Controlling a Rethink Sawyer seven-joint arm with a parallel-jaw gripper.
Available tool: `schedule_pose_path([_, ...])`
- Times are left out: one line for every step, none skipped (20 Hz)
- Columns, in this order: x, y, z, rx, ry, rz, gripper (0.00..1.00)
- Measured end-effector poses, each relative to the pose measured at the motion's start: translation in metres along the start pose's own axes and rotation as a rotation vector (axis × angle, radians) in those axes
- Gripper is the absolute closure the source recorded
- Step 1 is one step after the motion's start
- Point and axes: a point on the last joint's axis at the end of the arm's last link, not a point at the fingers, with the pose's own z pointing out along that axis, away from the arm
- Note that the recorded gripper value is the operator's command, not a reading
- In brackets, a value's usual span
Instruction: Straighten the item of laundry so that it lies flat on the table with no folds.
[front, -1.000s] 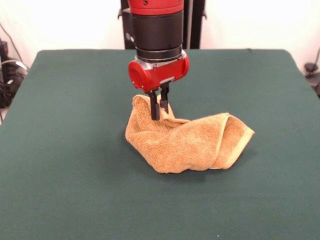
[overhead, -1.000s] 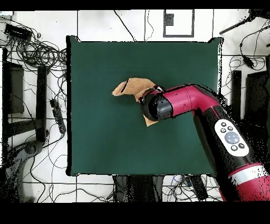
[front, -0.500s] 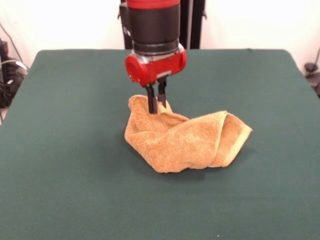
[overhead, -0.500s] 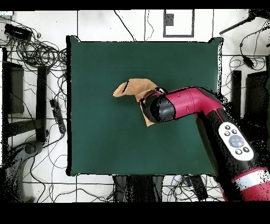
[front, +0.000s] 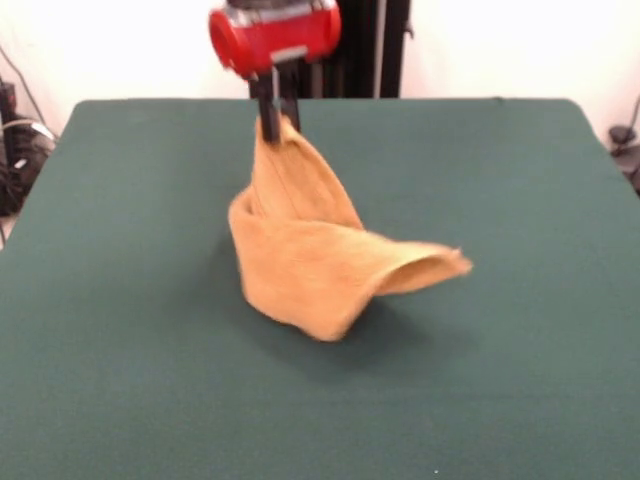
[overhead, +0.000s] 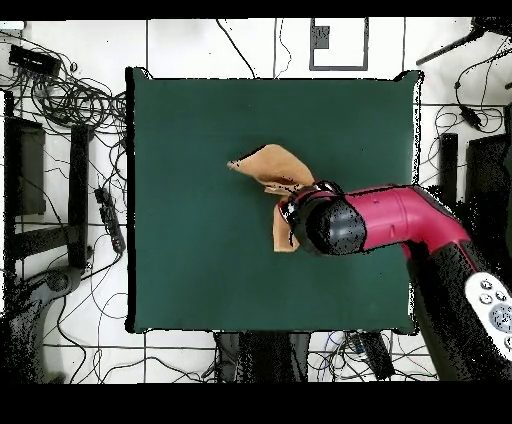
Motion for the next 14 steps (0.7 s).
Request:
schedule_pose_path([0.001,-0.002,-0.007,0.001,0.003,0.005,1.0])
schedule_pose_path([0.003,-0.004,-0.017,0.002,0.009,0.013,1.0])
schedule_pose_path([0.003,-0.006,-0.024,0.003,0.012,0.018,1.0])
schedule_pose_path([0.003,-0.008,-0.035,0.005,0.016,0.024,1.0])
schedule_pose_path([0.002,-0.009,-0.042,0.007,0.018,0.028,1.0])
schedule_pose_path([0.0,-0.011,-0.053,0.01,0.02,0.033,1.0])
schedule_pose_path([-0.002,-0.012,-0.06,0.012,0.02,0.034,1.0])
schedule_pose_path([-0.006,-0.014,-0.07,0.018,0.018,0.034,1.0])
schedule_pose_path([-0.008,-0.014,-0.076,0.022,0.016,0.031,1.0])
schedule_pose_path([-0.011,-0.014,-0.084,0.027,0.013,0.026,1.0])
schedule_pose_path([-0.014,-0.014,-0.09,0.028,0.011,0.021,1.0])
schedule_pose_path([-0.018,-0.013,-0.098,0.028,0.009,0.014,1.0])
schedule_pose_path([-0.022,-0.012,-0.107,0.027,0.007,0.004,1.0])
schedule_pose_path([-0.024,-0.011,-0.112,0.028,0.007,-0.003,1.0])
